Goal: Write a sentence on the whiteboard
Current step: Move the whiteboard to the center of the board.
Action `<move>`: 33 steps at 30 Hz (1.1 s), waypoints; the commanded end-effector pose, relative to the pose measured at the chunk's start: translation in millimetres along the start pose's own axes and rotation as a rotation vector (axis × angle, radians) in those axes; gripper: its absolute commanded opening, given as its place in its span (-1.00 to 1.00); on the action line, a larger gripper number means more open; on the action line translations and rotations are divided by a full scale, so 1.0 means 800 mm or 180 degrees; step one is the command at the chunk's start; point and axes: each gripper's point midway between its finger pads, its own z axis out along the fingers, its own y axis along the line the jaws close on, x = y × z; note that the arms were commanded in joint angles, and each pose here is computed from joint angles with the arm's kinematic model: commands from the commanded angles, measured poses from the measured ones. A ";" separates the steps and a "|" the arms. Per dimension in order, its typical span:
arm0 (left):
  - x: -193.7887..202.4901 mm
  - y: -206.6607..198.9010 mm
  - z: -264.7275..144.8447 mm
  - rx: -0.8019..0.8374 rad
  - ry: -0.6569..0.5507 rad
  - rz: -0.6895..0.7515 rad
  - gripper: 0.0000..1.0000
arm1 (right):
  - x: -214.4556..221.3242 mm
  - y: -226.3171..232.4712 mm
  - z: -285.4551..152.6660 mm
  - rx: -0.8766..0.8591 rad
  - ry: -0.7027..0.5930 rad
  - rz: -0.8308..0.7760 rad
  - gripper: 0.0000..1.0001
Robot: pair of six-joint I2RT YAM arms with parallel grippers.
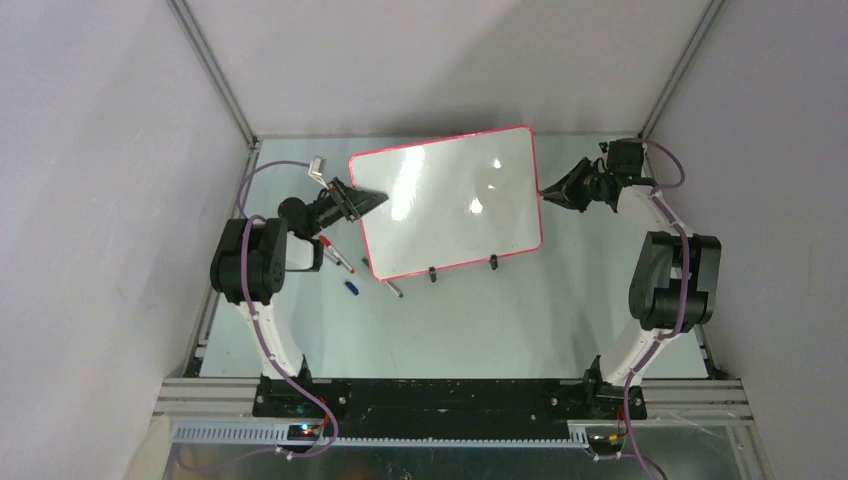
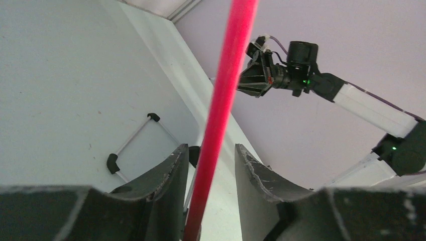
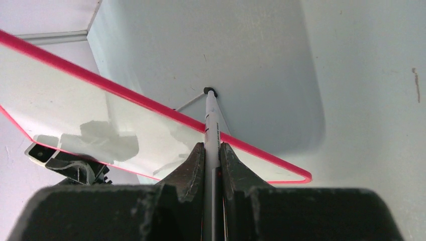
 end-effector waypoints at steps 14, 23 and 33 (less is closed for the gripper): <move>-0.047 0.000 -0.044 -0.0271 -0.0383 0.0436 0.65 | -0.067 0.000 -0.091 0.0704 -0.1147 -0.0071 -1.00; -0.052 -0.014 -0.069 -0.0660 -0.0538 0.0808 0.82 | -0.059 0.036 -0.157 0.1086 -0.1777 -0.0421 -1.00; -0.051 -0.007 -0.113 -0.1497 -0.0745 0.1109 0.91 | 0.007 0.111 -0.184 0.0925 -0.1908 -0.0987 -1.00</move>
